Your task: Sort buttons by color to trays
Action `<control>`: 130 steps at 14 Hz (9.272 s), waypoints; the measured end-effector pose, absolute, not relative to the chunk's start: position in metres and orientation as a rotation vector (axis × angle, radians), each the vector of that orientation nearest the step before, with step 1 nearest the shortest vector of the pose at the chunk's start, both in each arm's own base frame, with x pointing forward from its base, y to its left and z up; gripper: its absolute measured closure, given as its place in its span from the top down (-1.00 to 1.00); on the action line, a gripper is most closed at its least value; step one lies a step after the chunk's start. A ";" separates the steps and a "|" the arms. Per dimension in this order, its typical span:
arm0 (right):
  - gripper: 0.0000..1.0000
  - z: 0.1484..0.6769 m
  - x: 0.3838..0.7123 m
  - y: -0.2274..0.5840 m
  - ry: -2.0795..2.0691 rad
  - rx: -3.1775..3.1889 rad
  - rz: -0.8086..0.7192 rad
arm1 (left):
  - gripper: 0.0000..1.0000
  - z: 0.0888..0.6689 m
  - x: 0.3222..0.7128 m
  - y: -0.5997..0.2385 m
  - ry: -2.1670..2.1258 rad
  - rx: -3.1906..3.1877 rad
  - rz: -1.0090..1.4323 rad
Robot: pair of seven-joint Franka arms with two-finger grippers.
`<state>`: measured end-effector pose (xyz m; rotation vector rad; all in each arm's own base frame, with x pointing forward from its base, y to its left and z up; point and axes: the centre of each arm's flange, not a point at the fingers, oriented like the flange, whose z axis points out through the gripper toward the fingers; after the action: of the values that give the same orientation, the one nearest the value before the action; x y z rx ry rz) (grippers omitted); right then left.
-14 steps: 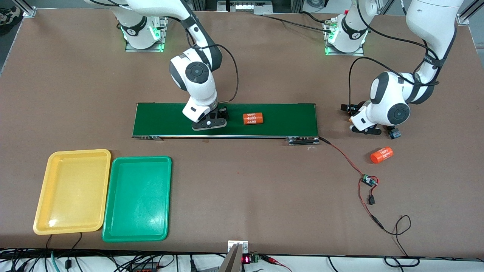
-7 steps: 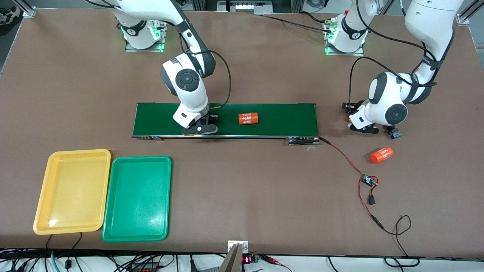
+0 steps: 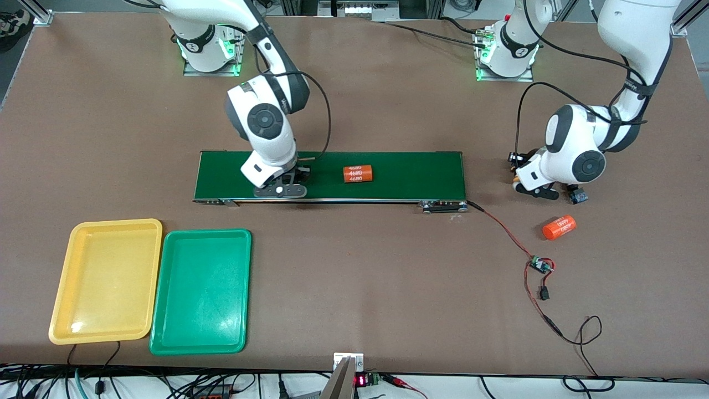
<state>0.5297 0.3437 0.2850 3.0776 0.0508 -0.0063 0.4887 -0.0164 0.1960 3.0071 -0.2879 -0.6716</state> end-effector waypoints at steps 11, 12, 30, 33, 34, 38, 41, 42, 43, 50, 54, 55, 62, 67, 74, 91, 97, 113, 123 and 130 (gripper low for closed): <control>-0.21 0.357 0.663 0.225 0.057 3.103 0.173 | -0.19 0.308 0.525 -0.191 -0.332 3.056 -0.455; -0.21 0.353 0.672 0.218 0.070 3.097 0.178 | -0.19 0.305 0.519 -0.208 -0.304 3.062 -0.469; -0.21 0.209 0.747 0.103 0.063 3.032 0.214 | 1.00 0.354 0.556 -0.203 0.138 3.028 -0.468; 0.10 0.197 0.746 0.103 0.059 3.033 0.204 | 1.00 0.334 0.564 -0.107 0.205 2.995 -0.557; 0.23 0.199 0.746 0.104 0.054 3.037 0.208 | 1.00 0.322 0.562 -0.078 0.204 2.996 -0.587; 0.98 0.206 0.747 0.116 0.068 3.050 0.205 | 1.00 0.289 0.546 -0.010 0.210 3.033 -0.683; 1.00 0.230 0.741 0.133 0.092 3.056 0.118 | 1.00 0.270 0.543 0.016 0.188 3.087 -0.705; 1.00 0.243 0.738 0.139 0.098 3.059 0.085 | 1.00 0.262 0.544 0.026 0.176 3.085 -0.704; 1.00 0.255 0.735 0.144 0.105 3.062 0.059 | 1.00 0.252 0.544 0.039 0.167 3.073 -0.698; 1.00 0.289 0.718 0.161 0.118 3.064 -0.082 | 1.00 0.184 0.520 0.072 0.155 3.019 -0.677; 1.00 0.307 0.709 0.180 0.071 3.080 -0.107 | 1.00 0.171 0.508 0.067 0.136 3.009 -0.701; 1.00 0.312 0.708 0.182 0.075 3.082 -0.102 | 1.00 0.170 0.507 0.067 0.128 3.007 -0.704; 1.00 0.387 0.663 0.230 0.161 3.069 -0.273 | 0.71 0.158 0.494 0.074 0.120 2.982 -0.749; 1.00 0.357 0.619 0.322 0.185 3.045 -0.355 | -0.19 0.163 0.494 0.074 0.091 2.979 -0.754; 1.00 0.320 0.598 0.366 0.133 3.015 -0.385 | -0.19 0.259 0.556 0.011 -0.186 3.084 -0.446; 1.00 0.282 0.532 0.469 -0.046 3.179 -0.349 | -0.19 0.274 0.528 -0.266 -0.295 3.088 -0.387; 1.00 0.302 0.543 0.449 -0.118 3.191 -0.316 | -0.08 0.247 0.524 -0.275 -0.083 3.077 -0.461; 1.00 0.281 0.447 0.458 -0.197 3.203 -0.123 | 1.00 0.289 0.620 -0.009 -0.255 3.013 -0.239; 0.98 0.270 0.486 0.458 -0.247 3.184 -0.009 | 1.00 0.239 0.665 0.057 -1.214 2.823 -0.013; 0.28 0.228 0.483 0.461 -0.213 3.142 -0.027 | 1.00 0.197 0.654 0.087 -1.222 2.771 -0.079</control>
<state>0.4826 0.4611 0.2282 3.1418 -0.2130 -0.0271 0.6541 0.0869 0.1973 2.7715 -1.2222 -0.0789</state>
